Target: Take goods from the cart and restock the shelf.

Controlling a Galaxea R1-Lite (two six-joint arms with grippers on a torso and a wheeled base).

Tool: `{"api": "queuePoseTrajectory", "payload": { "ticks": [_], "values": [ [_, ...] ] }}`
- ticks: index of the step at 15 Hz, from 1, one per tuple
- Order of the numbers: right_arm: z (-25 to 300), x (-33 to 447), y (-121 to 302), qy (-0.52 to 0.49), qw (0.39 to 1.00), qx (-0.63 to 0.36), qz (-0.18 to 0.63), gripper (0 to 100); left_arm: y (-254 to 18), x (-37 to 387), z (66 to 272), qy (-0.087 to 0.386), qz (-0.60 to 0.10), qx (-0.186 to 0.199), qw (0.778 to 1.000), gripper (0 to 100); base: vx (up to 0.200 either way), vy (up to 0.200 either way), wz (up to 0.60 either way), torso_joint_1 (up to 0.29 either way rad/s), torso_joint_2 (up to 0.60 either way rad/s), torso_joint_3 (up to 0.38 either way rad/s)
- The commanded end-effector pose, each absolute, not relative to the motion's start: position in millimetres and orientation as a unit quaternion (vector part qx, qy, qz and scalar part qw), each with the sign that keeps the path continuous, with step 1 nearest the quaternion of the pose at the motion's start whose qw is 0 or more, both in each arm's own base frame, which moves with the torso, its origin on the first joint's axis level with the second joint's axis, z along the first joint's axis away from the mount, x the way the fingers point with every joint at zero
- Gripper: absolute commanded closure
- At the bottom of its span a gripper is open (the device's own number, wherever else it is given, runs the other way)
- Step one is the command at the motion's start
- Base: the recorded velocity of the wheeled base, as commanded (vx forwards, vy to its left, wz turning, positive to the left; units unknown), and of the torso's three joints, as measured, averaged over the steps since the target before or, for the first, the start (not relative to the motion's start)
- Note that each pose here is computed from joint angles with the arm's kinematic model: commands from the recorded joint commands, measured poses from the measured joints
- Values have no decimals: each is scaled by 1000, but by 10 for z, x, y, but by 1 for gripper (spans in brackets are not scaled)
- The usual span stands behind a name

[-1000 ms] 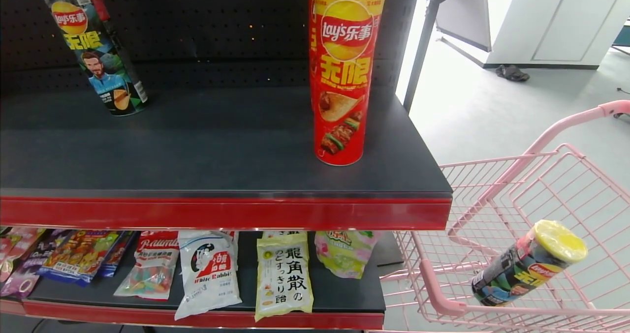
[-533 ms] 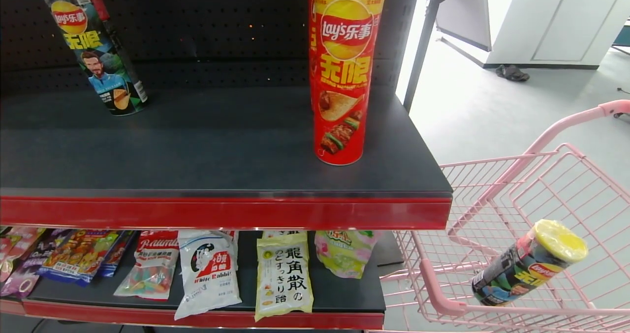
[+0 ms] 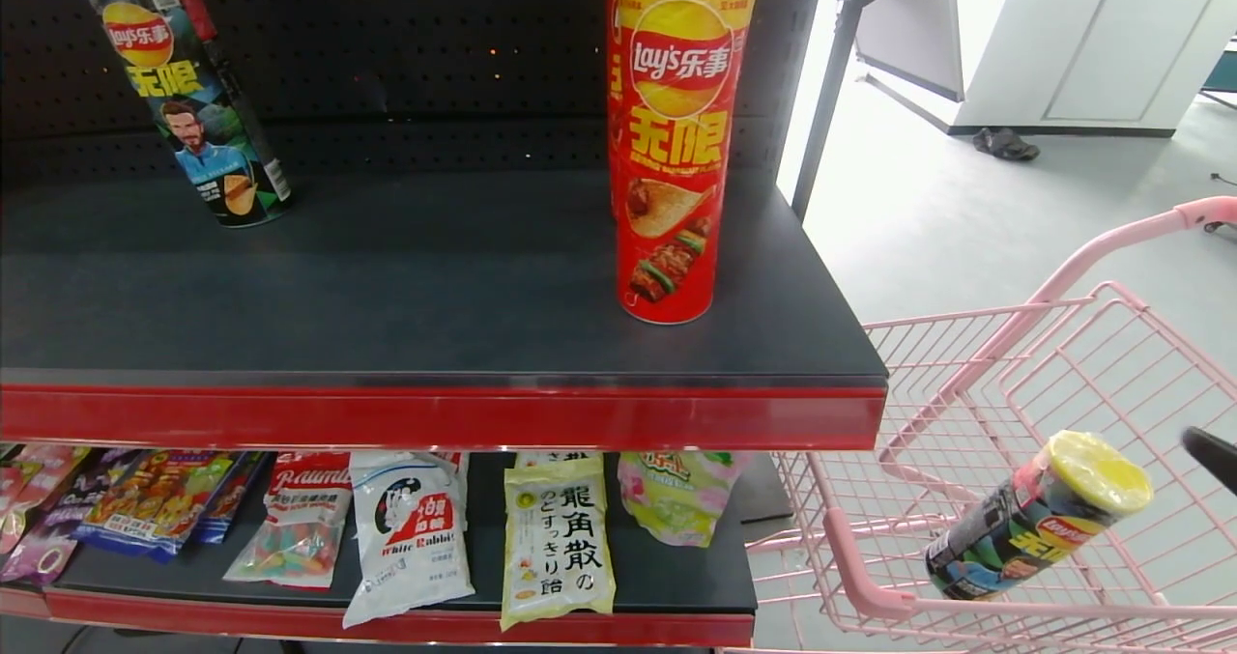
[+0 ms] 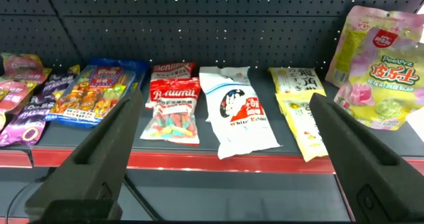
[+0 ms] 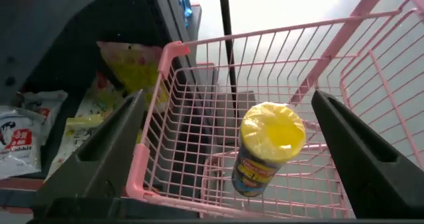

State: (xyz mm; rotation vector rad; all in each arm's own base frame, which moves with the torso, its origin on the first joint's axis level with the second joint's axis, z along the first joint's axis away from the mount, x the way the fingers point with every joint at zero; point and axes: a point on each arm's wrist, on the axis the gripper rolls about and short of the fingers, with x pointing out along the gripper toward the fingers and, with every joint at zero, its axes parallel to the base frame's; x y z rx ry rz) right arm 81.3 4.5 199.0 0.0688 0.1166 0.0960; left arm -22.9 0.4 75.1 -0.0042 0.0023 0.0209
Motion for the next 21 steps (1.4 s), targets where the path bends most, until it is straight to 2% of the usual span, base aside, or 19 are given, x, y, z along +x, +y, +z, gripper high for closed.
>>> {"api": "queuePoseTrajectory", "payload": {
  "ticks": [1,4,7,15,18,21],
  "values": [
    [1621,1723,6,182,981,58,30,0,4,-228,752,2,11,-2,1000,0,0,0,0,0,0,0],
    [1298,1631,7,235,971,44,31,0,4,-228,752,2,11,-2,1000,0,0,0,0,0,0,0],
    [1407,1739,-111,214,976,41,1,0,4,-228,752,2,11,-2,1000,0,0,0,0,0,0,0],
    [1539,1765,-89,186,982,36,9,0,4,-228,752,2,11,-2,1000,0,0,0,0,0,0,0],
    [1628,1680,-200,160,986,37,-34,0,4,-228,752,2,11,-2,1000,0,0,0,0,0,0,0],
    [1564,1597,-267,168,982,40,-72,0,4,-228,752,2,11,-2,1000,0,0,0,0,0,0,0]
  ]
}}
